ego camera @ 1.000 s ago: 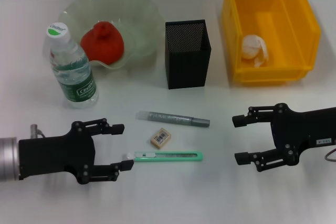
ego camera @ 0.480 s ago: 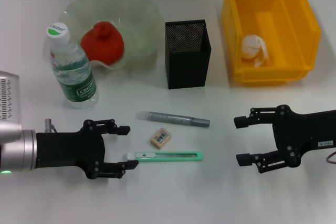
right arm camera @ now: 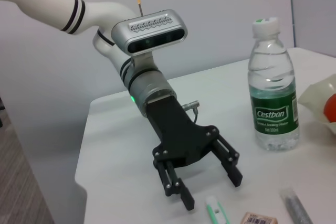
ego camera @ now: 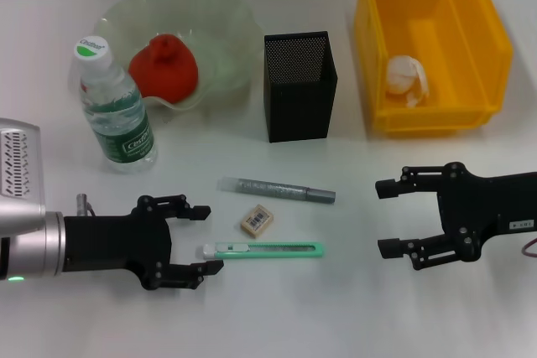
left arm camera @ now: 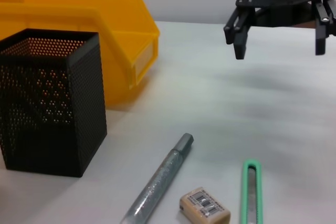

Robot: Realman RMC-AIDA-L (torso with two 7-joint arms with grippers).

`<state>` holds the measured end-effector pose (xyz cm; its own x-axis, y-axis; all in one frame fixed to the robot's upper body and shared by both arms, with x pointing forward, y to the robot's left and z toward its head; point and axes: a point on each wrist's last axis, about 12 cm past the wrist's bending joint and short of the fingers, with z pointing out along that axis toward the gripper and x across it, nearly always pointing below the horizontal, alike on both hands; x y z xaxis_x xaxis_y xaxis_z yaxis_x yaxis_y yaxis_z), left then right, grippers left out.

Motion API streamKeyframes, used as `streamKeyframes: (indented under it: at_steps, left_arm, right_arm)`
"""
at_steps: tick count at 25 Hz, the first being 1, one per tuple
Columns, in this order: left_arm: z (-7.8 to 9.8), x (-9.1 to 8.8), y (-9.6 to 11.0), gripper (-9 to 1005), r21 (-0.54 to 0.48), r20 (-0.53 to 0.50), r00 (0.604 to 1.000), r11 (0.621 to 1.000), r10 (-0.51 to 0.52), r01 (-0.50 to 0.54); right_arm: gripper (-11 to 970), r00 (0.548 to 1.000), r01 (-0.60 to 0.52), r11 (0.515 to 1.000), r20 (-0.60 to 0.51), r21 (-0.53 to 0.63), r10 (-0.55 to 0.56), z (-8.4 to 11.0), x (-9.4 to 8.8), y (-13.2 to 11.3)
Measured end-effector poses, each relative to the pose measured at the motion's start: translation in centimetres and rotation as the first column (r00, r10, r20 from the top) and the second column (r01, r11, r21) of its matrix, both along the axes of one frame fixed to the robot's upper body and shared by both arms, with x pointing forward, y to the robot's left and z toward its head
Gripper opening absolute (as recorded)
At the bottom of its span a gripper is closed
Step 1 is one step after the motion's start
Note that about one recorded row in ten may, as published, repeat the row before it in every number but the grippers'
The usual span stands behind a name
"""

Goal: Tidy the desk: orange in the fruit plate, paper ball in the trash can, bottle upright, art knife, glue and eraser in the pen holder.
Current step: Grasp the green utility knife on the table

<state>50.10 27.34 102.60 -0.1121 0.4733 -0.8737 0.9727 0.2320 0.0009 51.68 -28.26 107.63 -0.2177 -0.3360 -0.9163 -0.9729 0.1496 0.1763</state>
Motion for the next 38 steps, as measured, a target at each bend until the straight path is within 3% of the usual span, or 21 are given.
streamKeyframes:
  at_steps: [5,10,21,29,38]
  left_arm:
    - [-0.25,-0.12,-0.09,784,0.017,0.004,1.000,1.000,-0.011,0.011]
    - [-0.38,-0.09,-0.16,624,0.027,0.004,1.000,1.000,-0.010,0.010]
    - [-0.43,-0.13,-0.25,568,0.032,0.004,1.000,0.999,-0.020,0.019]
    - [-0.39,-0.02,-0.25,430,0.035,0.006,1.000,0.999,-0.019,0.019]
    - [-0.41,0.14,-0.23,400,0.041,0.008,1.000,0.999,-0.012,0.012]
  right_arm:
    - [824,1.000,0.005,1.000,0.002,0.005,-0.005,0.04,0.02,-0.04]
    - [823,1.000,0.001,1.000,0.001,0.008,-0.001,0.05,-0.03,0.00]
    - [823,1.000,0.003,1.000,0.003,0.020,-0.003,0.13,-0.06,0.06]
    - [824,1.000,0.004,1.000,0.004,0.020,-0.004,0.13,-0.05,0.06]
    - [824,1.000,0.005,1.000,0.004,0.022,-0.005,0.10,-0.09,0.06]
